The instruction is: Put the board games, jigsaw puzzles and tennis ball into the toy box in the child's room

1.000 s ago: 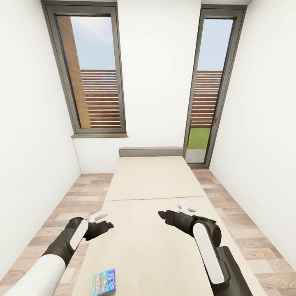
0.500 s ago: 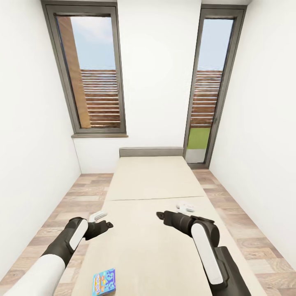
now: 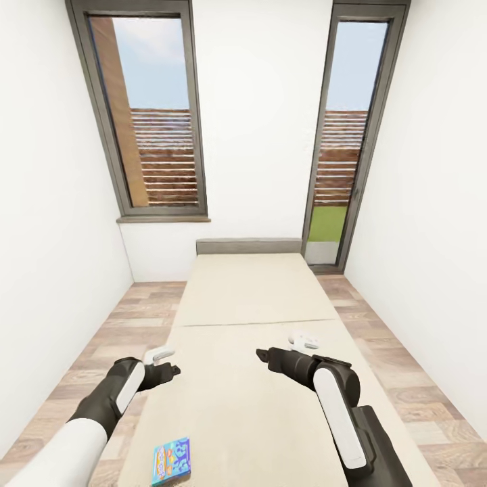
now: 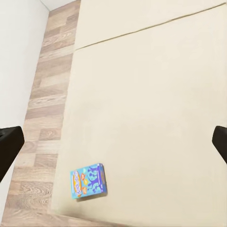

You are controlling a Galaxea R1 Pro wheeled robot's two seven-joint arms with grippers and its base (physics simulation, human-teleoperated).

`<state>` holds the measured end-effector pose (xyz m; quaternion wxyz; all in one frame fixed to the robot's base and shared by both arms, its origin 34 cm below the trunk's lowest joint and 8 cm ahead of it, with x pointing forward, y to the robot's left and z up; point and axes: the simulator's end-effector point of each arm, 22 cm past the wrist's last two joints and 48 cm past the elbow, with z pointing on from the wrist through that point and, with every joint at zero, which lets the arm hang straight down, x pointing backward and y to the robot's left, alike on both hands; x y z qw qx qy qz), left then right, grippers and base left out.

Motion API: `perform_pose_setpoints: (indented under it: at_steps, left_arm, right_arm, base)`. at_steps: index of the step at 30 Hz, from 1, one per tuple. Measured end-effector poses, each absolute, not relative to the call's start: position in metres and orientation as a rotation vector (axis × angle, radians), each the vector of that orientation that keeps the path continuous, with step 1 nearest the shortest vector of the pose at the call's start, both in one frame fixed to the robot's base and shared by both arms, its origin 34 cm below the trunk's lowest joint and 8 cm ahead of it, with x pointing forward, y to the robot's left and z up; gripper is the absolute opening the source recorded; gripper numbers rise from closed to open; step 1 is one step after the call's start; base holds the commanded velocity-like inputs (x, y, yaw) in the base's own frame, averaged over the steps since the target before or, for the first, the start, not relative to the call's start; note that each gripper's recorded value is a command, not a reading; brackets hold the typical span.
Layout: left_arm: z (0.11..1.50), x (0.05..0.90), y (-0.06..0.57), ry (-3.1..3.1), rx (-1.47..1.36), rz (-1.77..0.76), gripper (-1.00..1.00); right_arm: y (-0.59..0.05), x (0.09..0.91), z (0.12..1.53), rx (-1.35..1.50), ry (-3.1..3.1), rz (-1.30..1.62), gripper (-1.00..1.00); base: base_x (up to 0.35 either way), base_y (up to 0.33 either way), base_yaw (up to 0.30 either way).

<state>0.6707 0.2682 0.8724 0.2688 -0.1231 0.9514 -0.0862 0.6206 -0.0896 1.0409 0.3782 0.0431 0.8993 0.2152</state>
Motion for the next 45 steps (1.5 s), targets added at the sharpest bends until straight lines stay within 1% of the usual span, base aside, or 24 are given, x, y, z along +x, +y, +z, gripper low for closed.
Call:
perform_pose_setpoints:
  at_steps: [12, 45]
  left_arm:
    - [0.861, 0.668, 0.276, 2.586, -0.3, -0.173, 1.0]
    - [0.832, 0.662, 0.278, 2.628, -0.312, -0.164, 1.0]
  right_arm:
    - [-0.089, 0.621, 1.031, 0.114, 2.318, 0.552, 1.0]
    - [-0.089, 0.622, 1.003, 0.13, 2.37, 0.558, 1.0]
  base:
    - [0.0, 0.0, 0.0]
    - [0.0, 0.0, 0.0]
